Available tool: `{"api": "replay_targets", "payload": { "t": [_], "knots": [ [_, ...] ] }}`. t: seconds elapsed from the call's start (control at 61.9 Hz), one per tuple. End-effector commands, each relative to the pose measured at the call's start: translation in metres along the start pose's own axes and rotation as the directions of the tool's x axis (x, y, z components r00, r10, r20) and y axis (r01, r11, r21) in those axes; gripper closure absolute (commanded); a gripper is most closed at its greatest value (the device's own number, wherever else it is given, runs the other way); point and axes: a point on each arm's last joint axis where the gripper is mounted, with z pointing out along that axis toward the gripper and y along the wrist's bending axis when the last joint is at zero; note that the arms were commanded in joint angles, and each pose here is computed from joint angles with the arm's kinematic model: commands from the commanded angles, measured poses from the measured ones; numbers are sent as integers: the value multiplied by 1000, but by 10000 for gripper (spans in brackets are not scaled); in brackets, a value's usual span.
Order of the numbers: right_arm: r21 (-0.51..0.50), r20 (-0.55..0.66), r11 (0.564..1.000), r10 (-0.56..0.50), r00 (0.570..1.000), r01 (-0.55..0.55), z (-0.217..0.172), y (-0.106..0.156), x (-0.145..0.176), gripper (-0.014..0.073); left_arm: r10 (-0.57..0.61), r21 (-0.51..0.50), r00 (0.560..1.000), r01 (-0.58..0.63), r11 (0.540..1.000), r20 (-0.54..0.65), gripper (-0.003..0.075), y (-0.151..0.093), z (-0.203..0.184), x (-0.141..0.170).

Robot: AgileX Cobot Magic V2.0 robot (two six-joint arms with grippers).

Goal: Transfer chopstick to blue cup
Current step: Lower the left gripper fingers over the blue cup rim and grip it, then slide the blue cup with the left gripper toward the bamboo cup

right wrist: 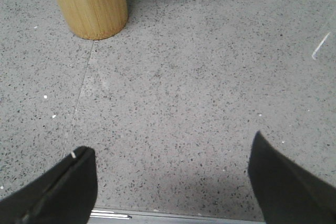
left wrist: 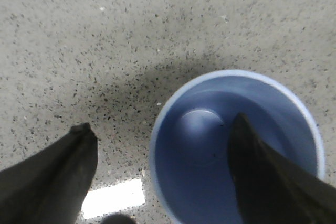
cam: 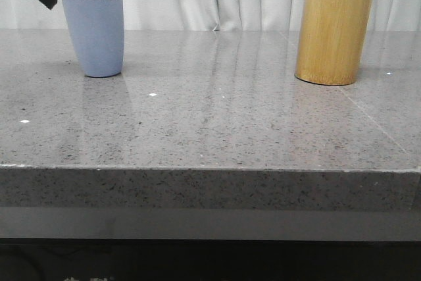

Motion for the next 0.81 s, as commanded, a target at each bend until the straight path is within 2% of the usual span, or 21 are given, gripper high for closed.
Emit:
{"api": "replay_targets", "payload": {
  "t": [0.0, 0.259, 0.436, 0.598, 0.792],
  "knots": [
    [2, 86, 1000, -7, 996, 7, -5, 0, -14, -6, -7, 0, 994, 7, 1000, 110, 264, -4, -31, -11],
    [2, 86, 1000, -7, 996, 7, -5, 0, -14, -6, -16, 1, 995, 16, 1000, 103, 521, -4, -25, -12],
    [2, 86, 1000, -7, 996, 7, -5, 0, -14, -6, -16, 2, 995, 16, 1000, 99, 656, -4, -25, -12],
    [2, 86, 1000, -7, 996, 7, -5, 0, -14, -6, -16, 2, 995, 16, 1000, 102, 739, -4, -26, -13],
    [2, 86, 1000, -7, 996, 7, -5, 0, -14, -6, -14, 19, 993, 12, 1000, 115, 739, -8, -39, -17]
  ]
}}
